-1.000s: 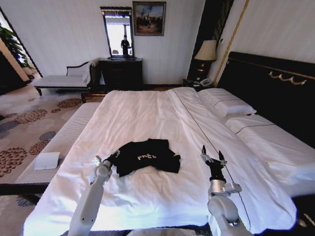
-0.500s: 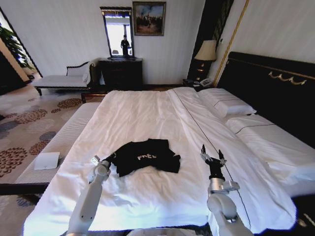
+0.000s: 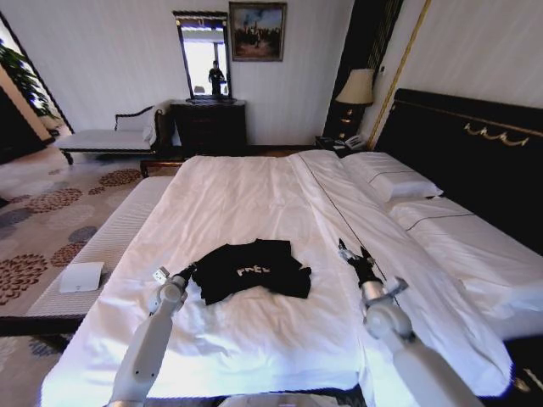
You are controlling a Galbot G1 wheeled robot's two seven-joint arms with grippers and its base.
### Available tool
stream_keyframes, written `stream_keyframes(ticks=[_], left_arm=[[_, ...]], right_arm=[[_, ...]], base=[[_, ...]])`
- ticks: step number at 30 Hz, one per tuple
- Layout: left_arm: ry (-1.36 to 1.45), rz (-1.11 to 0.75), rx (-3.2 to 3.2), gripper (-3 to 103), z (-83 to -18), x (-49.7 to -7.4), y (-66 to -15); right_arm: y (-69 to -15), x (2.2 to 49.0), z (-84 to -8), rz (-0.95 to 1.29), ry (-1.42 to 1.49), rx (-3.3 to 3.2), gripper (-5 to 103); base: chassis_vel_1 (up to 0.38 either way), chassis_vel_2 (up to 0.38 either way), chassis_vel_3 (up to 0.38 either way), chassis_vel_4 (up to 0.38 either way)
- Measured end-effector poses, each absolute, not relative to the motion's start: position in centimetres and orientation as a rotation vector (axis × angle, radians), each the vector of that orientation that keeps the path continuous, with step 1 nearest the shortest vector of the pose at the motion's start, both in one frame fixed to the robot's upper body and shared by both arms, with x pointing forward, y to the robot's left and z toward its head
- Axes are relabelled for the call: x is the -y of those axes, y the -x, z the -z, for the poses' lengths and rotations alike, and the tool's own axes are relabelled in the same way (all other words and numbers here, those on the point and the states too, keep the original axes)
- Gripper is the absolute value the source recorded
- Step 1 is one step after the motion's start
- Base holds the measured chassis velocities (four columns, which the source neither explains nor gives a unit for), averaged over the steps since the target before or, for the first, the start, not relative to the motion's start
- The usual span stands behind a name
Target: Fold the clothes on the bed.
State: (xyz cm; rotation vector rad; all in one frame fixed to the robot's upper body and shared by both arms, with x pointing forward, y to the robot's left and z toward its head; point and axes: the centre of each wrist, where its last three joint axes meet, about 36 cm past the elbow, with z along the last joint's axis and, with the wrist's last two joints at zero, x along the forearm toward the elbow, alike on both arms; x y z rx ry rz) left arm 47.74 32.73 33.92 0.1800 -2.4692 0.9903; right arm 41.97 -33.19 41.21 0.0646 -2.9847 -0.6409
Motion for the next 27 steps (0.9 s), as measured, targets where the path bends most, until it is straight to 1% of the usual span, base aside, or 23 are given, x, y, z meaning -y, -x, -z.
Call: stream_keyframes(ticks=[1, 4, 5, 7, 9, 10, 13, 15, 18, 20, 27], left_arm=[[-0.180, -0.990, 2.469, 0, -33.9, -32.7, -47.7], [-0.157, -0.996, 2.471, 0, -33.6, -32.4, -47.2], [-0.157, -0.996, 2.471, 0, -33.6, -32.4, -47.2], [-0.139, -1.013, 2.476, 0, -33.7, -31.3, -47.6], [-0.125, -1.037, 2.480, 0, -34.2, -30.2, -48.3], [-0.125, -1.037, 2.480, 0, -34.2, -30.2, -48.3], [-0.118, -1.052, 2.488, 0, -34.6, -29.8, -48.7], [-0.119, -1.053, 2.489, 0, -34.7, -29.8, -48.7], [-0.125, -1.051, 2.489, 0, -34.6, -29.8, -48.4], [-0.132, -1.049, 2.487, 0, -34.4, -29.7, -48.1], [-0.132, -1.053, 2.503, 0, -34.9, -29.5, -47.8]], right_arm=[[-42.0, 33.2, -41.2, 0.641, -0.065, 2.985, 100], [-45.5, 33.1, -41.3, 0.662, -0.151, 2.842, 100], [-45.5, 33.1, -41.3, 0.662, -0.151, 2.842, 100], [-47.2, 33.1, -40.6, 0.672, -0.196, 2.764, 100], [-48.4, 32.8, -39.8, 0.642, -0.240, 2.727, 100], [-48.4, 32.8, -39.8, 0.642, -0.240, 2.727, 100], [-50.7, 31.6, -39.1, 0.608, -0.298, 2.673, 100], [-51.7, 31.1, -38.9, 0.603, -0.303, 2.656, 100], [-54.8, 29.9, -37.9, 0.591, -0.281, 2.623, 100], [-56.7, 29.7, -36.6, 0.541, -0.273, 2.616, 100], [-59.7, 29.1, -34.2, 0.452, -0.247, 2.586, 100]], base=[[0.000, 0.000, 0.000, 0.000], [0.000, 0.000, 0.000, 0.000], [0.000, 0.000, 0.000, 0.000], [0.000, 0.000, 0.000, 0.000], [0.000, 0.000, 0.000, 0.000], [0.000, 0.000, 0.000, 0.000], [0.000, 0.000, 0.000, 0.000], [0.000, 0.000, 0.000, 0.000], [0.000, 0.000, 0.000, 0.000], [0.000, 0.000, 0.000, 0.000], [0.000, 0.000, 0.000, 0.000]])
